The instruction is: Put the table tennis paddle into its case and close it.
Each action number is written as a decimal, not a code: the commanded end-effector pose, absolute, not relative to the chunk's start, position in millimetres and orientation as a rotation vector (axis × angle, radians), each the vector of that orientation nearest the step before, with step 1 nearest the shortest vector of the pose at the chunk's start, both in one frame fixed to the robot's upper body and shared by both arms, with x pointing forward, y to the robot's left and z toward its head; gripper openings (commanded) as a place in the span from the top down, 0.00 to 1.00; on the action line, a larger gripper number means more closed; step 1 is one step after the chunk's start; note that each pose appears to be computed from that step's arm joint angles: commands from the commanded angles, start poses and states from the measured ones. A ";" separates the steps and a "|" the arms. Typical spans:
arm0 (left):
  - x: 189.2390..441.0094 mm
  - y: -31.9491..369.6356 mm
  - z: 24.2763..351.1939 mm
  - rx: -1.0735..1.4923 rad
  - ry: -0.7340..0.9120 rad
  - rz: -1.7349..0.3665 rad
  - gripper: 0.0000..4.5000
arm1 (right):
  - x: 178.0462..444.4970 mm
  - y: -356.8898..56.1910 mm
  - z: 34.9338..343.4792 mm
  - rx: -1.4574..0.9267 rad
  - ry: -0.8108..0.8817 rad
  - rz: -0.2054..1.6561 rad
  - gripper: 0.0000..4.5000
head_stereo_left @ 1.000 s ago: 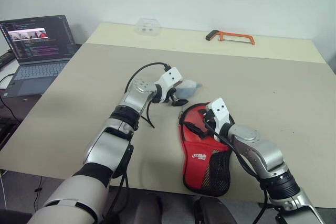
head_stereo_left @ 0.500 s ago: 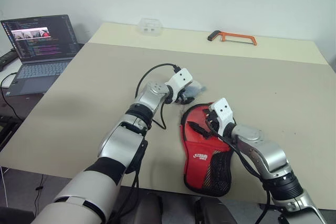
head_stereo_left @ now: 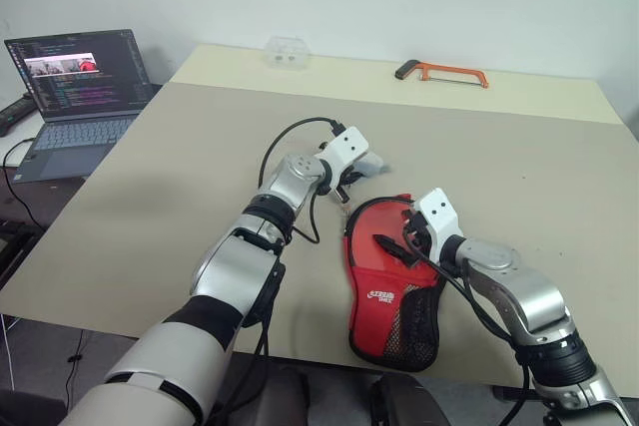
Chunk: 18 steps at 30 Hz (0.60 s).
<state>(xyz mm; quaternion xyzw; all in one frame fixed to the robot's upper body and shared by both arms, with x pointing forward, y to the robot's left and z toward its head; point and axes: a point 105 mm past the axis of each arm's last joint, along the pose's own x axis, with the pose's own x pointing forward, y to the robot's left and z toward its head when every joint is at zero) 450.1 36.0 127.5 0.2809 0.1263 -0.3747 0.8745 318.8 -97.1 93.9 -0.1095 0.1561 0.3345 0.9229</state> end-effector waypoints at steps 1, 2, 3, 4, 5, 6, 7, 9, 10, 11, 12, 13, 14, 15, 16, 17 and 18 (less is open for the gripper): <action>454.3 21.7 153.1 0.595 0.190 -0.779 0.86 | 310.0 -100.0 68.4 -0.227 0.446 0.696 0.00; 454.2 18.6 155.4 0.603 0.181 -0.782 0.86 | 309.6 -99.0 67.4 -0.231 0.449 0.700 0.00; 454.2 15.3 157.2 0.613 0.174 -0.783 0.87 | 309.2 -97.8 66.7 -0.239 0.449 0.705 0.00; 454.2 13.7 158.1 0.620 0.170 -0.783 0.87 | 309.2 -96.7 66.5 -0.245 0.448 0.709 0.00; 454.1 11.0 158.9 0.626 0.167 -0.782 0.87 | 308.8 -95.3 66.0 -0.253 0.448 0.715 0.00; 454.3 7.6 160.3 0.643 0.159 -0.776 0.87 | 308.0 -92.9 65.7 -0.254 0.448 0.725 0.00; 454.7 4.8 162.1 0.658 0.150 -0.769 0.87 | 307.3 -90.6 65.5 -0.254 0.448 0.734 0.00; 455.9 1.7 166.5 0.672 0.133 -0.753 0.87 | 306.7 -86.7 65.6 -0.264 0.447 0.749 0.00; 457.0 0.6 169.8 0.679 0.122 -0.740 0.87 | 306.7 -84.8 65.7 -0.278 0.445 0.757 0.00; 457.9 -2.7 173.9 0.702 0.103 -0.723 0.87 | 305.9 -83.3 65.2 -0.291 0.449 0.769 0.00; 458.7 -6.4 178.1 0.733 0.078 -0.703 0.87 | 305.2 -81.7 65.2 -0.299 0.449 0.780 0.00; 459.2 -8.5 180.7 0.755 0.061 -0.691 0.87 | 304.8 -80.4 65.4 -0.302 0.450 0.786 0.00; 459.2 -13.4 184.6 0.798 0.028 -0.678 0.87 | 304.1 -79.6 65.7 -0.308 0.450 0.794 0.00; 458.7 -18.0 187.9 0.836 -0.002 -0.669 0.87 | 303.4 -79.2 65.9 -0.311 0.451 0.799 0.00; 457.4 -24.3 191.8 0.873 -0.039 -0.664 0.87 | 302.3 -78.9 65.8 -0.313 0.454 0.804 0.00; 456.4 -29.8 195.5 0.902 -0.072 -0.656 0.87 | 301.0 -78.6 65.4 -0.316 0.457 0.810 0.00; 455.8 -32.7 197.7 0.917 -0.091 -0.650 0.87 | 300.2 -78.2 65.2 -0.317 0.459 0.814 0.00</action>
